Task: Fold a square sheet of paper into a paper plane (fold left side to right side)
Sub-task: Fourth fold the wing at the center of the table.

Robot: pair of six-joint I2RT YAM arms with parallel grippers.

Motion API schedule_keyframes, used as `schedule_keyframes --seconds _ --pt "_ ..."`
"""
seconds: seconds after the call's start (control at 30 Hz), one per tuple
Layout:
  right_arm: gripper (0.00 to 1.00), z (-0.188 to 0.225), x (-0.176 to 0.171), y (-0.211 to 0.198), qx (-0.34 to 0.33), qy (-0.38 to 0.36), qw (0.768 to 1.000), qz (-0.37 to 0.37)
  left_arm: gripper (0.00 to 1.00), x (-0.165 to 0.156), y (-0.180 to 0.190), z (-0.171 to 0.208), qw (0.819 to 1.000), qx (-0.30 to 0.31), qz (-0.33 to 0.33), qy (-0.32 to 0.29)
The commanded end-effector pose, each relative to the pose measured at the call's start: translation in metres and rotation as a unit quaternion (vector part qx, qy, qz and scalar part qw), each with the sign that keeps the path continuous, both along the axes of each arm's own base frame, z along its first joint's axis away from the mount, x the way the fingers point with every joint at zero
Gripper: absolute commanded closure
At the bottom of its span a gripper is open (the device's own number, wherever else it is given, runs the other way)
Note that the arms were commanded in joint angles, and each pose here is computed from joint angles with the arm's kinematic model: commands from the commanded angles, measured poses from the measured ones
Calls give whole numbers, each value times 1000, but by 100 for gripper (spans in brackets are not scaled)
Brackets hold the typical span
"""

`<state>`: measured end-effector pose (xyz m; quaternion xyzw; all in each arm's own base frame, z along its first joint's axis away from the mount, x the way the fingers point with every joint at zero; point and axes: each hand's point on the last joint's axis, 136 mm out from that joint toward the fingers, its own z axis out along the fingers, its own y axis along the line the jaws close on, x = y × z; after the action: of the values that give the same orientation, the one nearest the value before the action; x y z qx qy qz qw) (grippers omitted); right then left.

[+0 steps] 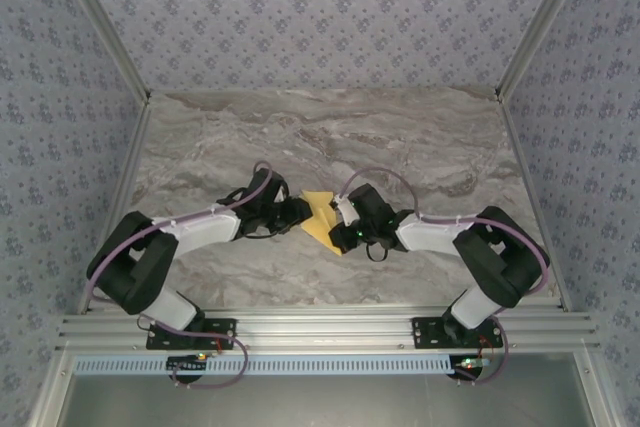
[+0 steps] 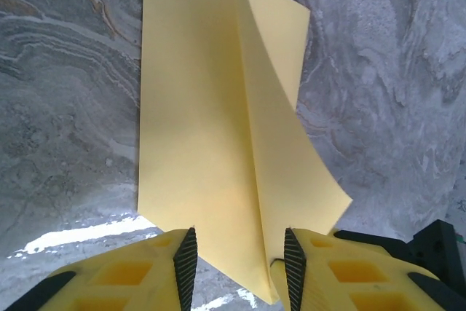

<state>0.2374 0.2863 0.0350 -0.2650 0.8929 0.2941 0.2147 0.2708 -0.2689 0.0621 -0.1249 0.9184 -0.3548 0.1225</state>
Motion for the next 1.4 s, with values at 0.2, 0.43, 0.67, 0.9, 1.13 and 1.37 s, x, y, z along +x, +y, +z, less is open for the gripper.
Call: schedule_keyframes --seconds 0.2,0.43,0.67,0.9,1.13,1.37 --pt "93 -7 -5 1 33 43 999 -5 61 11 -25 2 999 -27 -18 -2" --pt "94 -9 -6 0 37 55 998 -7 60 15 -36 -9 999 -28 -26 9" --pt "94 -11 -5 -3 48 73 996 -18 60 17 -39 -21 999 -17 -26 22" --pt "90 -14 -6 -3 53 89 994 -20 59 15 -34 -36 999 0 -21 36" --pt "83 -7 -2 -3 72 97 992 -25 59 11 -28 -46 999 19 -18 47" --pt "69 19 8 0 108 104 988 -22 59 11 -27 -47 998 22 -17 48"
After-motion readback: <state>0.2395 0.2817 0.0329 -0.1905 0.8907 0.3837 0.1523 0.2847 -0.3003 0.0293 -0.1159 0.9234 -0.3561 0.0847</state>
